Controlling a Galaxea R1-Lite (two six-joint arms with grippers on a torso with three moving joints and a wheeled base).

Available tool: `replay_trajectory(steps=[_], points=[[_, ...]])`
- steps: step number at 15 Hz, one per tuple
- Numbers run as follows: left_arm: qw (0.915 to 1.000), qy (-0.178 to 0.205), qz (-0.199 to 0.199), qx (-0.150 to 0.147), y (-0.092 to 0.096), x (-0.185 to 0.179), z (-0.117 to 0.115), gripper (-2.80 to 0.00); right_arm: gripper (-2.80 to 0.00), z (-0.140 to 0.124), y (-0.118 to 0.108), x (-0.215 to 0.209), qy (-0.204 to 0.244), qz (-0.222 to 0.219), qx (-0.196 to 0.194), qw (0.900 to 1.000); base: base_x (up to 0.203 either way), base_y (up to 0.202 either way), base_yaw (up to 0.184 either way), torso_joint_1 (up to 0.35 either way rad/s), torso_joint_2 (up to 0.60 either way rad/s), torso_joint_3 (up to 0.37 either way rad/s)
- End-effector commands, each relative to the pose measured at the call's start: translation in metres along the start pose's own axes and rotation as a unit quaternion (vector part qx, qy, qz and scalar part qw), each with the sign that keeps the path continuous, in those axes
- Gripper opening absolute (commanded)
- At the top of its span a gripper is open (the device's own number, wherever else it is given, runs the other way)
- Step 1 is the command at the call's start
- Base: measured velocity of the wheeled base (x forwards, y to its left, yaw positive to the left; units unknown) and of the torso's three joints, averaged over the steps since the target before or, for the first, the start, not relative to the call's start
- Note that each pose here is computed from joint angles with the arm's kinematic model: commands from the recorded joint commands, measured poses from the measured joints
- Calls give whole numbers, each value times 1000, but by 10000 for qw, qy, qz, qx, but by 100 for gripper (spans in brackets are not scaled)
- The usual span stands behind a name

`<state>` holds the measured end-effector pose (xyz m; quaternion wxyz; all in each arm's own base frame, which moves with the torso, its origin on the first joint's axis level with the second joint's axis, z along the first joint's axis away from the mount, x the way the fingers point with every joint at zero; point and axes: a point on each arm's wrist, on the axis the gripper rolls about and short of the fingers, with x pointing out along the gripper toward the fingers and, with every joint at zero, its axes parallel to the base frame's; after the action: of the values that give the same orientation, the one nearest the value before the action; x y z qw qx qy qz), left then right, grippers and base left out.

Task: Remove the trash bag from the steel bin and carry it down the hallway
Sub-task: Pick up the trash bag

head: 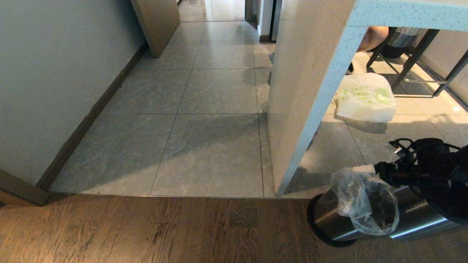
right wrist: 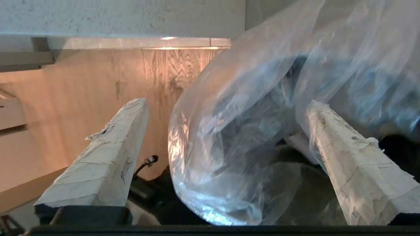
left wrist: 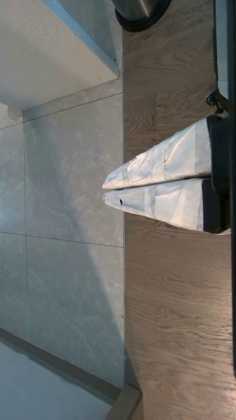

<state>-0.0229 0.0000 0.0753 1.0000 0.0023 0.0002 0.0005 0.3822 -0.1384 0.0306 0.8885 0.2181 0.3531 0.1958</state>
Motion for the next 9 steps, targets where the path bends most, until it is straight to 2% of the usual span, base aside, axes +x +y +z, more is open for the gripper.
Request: replay_trajectory(steps=[1,9], points=[[10000,13,3,0,0,0,0,-280,0,1,-1,3,-18,10,-68,10000,0,0,0,0,0,0],[10000,6,3,0,0,0,0,-280,0,-4,-5,13,89,-224,-361,9991,0,0,0,0,0,0]])
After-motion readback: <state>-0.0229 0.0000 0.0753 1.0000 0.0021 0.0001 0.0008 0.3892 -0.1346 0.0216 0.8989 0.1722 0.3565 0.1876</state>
